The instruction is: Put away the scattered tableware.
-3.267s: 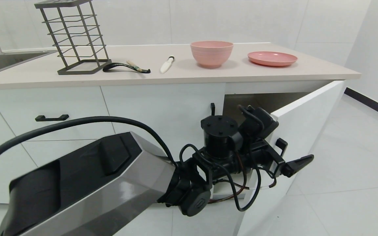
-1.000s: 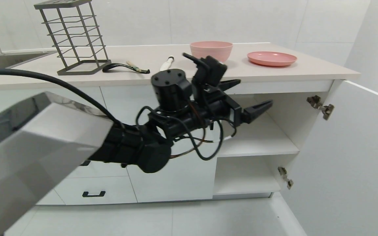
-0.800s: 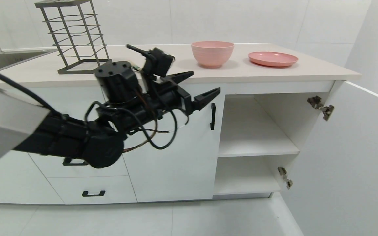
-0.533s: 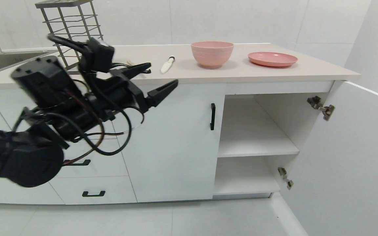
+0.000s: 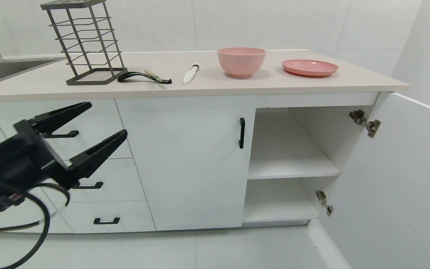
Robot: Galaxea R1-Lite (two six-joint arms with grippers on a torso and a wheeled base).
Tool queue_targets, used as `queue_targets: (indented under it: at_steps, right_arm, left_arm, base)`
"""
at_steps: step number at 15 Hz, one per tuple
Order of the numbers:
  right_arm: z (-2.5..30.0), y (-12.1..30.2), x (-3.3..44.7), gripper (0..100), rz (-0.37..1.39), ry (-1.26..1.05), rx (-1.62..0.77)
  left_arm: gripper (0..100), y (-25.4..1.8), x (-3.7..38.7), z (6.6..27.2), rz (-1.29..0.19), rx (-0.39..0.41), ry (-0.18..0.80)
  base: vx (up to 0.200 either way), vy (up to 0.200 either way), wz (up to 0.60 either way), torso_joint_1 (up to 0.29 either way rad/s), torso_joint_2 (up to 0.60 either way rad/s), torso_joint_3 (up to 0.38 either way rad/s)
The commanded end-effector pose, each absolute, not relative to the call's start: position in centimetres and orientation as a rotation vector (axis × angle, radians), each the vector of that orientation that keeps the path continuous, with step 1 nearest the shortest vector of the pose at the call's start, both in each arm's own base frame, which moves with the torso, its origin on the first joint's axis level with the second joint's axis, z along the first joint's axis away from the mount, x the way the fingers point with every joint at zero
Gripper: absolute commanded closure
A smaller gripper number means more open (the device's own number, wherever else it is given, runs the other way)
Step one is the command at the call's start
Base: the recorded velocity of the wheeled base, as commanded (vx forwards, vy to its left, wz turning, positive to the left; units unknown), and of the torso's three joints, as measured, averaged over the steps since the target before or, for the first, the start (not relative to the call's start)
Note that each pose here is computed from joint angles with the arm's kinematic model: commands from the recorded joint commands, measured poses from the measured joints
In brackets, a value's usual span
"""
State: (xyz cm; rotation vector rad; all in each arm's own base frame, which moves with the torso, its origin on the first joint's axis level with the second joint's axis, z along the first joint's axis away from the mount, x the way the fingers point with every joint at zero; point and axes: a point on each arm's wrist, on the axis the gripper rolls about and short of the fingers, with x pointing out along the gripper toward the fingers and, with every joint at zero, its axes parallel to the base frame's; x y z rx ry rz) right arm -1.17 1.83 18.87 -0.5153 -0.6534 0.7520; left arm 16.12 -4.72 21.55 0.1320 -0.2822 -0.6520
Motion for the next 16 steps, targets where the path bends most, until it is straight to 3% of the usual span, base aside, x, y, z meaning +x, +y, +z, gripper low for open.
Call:
queue_targets:
  at_steps: [1,3,7,9,16]
  right_arm:
    - [14.5,1.7,-5.0,0,0.738,-0.645,-0.473]
    - [12.3,1.5,-4.1,0,0.651,-0.560,-0.411]
    - [10.2,1.0,-2.9,0,0.438,-0.300,-0.237]
    - [8.0,0.7,-2.4,0,0.300,-0.067,-0.159]
    - [8.1,0.6,-2.4,0,0.277,-0.074,-0.167]
  left_arm:
    - [0,-2.5,10.7,20.1,-0.562,0.140,-0.317]
    - [0,-1.3,9.6,19.3,-0.457,0.155,-0.289]
    - [0,-0.5,8.2,19.4,-0.362,0.192,-0.331]
    - [0,-0.3,6.1,18.1,-0.314,0.213,-0.355]
    - [0,-1.1,0.6,17.6,-0.400,0.296,-0.567]
  base:
    - [0.000,0.000,0.00,0.000,0.00,0.000]
    - [0.000,0.000,0.00,0.000,0.00,0.000]
    - [0.000,0.000,0.00,0.000,0.00,0.000]
    - [0.000,0.000,0.00,0.000,0.00,0.000]
    - [0.000,0.000,0.00,0.000,0.00,0.000]
